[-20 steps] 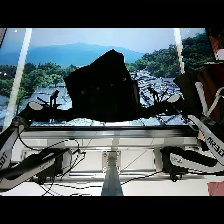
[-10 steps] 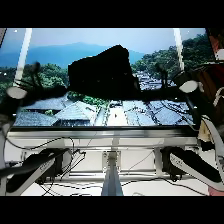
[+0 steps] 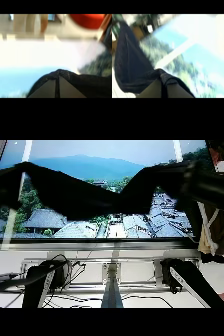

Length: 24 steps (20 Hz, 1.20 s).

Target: Fold the clothes and pants, and hang the long-sleeved shirts on hangers.

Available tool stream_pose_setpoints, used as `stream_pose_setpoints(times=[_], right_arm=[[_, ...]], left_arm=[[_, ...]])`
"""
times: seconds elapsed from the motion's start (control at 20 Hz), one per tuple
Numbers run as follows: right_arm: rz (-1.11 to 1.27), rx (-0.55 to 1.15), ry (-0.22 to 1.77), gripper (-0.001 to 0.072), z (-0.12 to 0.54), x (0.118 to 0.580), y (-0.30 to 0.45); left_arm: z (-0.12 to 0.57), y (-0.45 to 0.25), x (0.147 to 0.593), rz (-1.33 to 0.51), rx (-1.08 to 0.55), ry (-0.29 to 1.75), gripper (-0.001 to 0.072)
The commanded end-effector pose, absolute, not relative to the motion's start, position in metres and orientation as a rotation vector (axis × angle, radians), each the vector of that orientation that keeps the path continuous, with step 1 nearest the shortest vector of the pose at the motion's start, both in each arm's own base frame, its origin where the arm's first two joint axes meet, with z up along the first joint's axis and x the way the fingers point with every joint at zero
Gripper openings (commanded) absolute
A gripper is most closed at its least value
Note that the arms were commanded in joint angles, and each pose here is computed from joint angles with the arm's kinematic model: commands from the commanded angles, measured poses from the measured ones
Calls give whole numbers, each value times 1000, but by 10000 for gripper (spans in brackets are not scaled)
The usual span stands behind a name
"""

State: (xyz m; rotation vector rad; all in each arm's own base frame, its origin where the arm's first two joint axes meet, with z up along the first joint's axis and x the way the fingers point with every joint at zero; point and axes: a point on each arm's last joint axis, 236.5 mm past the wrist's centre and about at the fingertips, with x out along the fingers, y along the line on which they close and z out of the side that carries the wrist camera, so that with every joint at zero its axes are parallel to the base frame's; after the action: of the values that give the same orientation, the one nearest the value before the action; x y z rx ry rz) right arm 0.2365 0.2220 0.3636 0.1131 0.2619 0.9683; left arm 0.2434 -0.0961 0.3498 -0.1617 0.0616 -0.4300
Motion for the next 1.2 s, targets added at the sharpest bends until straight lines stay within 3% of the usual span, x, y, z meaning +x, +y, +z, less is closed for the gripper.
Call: stream_pose_setpoints(times=[0.0,0.2,0.4,0.5,0.7,0.95,1.15], right_arm=[[964,147,103,13,428,201,212],[842,210,292,14,379,262,208],[757,224,594,15,264,351,221],[696,217,741,15,193,392,222],[575,156,894,14,91,444,208],[565,136,986,14,63,439,200],[601,95,1334,14,18,363,188]], left_arm=[[377,-86,202,-370,-211,-42,11],[311,-73,248,-304,-256,208,12],[188,-78,314,-301,-353,566,13],[120,-84,341,-323,-300,729,13],[35,-72,390,-258,-303,870,14],[-2,-73,386,-289,-258,979,14],[-25,-83,325,-397,-211,1241,13]])
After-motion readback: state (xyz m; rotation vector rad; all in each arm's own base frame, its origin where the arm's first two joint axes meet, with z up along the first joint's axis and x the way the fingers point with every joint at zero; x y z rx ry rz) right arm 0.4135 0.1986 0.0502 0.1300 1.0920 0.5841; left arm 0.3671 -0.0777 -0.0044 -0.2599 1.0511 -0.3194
